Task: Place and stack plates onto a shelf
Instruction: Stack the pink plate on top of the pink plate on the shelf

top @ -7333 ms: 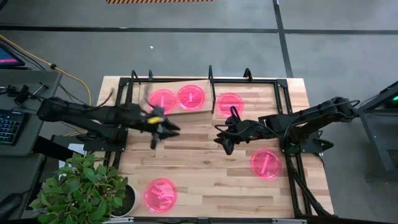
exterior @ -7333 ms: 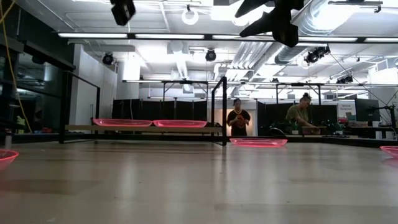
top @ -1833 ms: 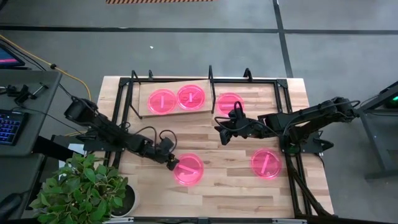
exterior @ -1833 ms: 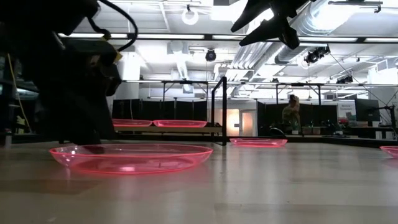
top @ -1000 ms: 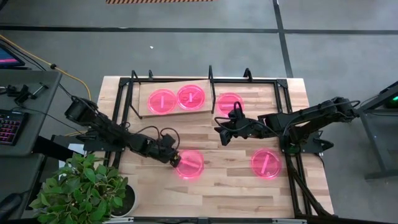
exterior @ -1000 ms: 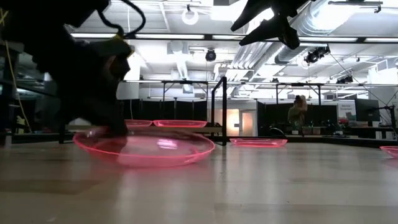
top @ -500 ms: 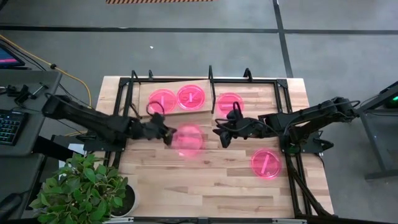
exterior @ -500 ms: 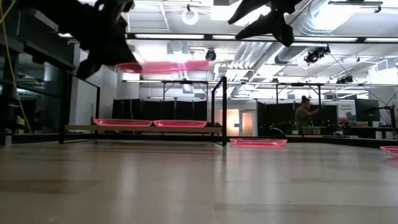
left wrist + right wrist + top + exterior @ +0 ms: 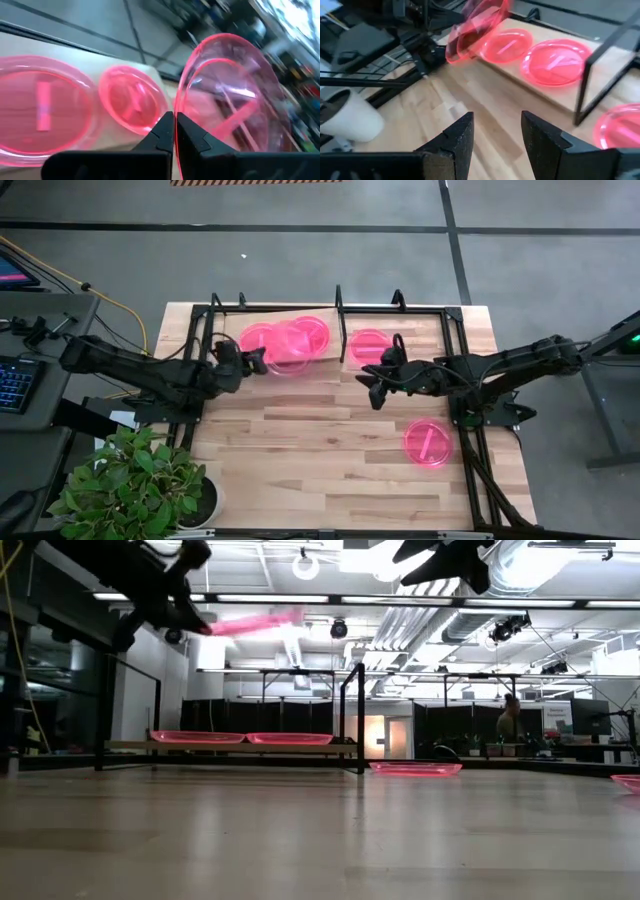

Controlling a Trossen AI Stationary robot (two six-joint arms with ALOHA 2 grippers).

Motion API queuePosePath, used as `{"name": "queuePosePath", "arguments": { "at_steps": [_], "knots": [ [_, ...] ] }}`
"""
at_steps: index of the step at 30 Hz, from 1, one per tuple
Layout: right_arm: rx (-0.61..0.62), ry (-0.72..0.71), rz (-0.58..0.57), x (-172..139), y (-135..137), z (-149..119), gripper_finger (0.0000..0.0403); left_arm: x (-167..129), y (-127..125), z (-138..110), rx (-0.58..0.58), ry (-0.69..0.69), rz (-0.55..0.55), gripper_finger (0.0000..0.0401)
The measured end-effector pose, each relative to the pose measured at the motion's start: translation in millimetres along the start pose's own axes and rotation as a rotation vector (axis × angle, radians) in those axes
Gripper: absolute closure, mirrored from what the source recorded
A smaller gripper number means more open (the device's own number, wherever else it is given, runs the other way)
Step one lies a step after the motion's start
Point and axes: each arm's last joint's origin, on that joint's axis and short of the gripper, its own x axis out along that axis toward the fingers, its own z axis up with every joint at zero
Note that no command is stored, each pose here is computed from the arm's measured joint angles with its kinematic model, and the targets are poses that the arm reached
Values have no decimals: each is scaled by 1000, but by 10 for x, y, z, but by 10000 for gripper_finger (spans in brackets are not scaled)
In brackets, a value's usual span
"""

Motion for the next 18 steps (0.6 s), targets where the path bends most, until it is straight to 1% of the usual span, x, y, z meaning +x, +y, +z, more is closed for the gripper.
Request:
{"name": "queuePosePath", "arguments": {
  "at_steps": [4,7,12,15,18],
  "knots": [
    [-13,15,-29,10,-26,-18,257,68,78,-97,-40,-111,101,401],
    [-24,32,-42,27,-33,-41,257,116,167,-186,-123,-179,163,401],
    [-28,50,-41,25,-40,-55,257,168,329,-387,-177,-190,252,401],
    [-31,64,-36,25,-43,-63,257,165,445,-463,-215,-214,306,401],
    [-31,75,-36,24,-46,-71,257,189,526,-487,-172,-203,377,401]
  ]
}}
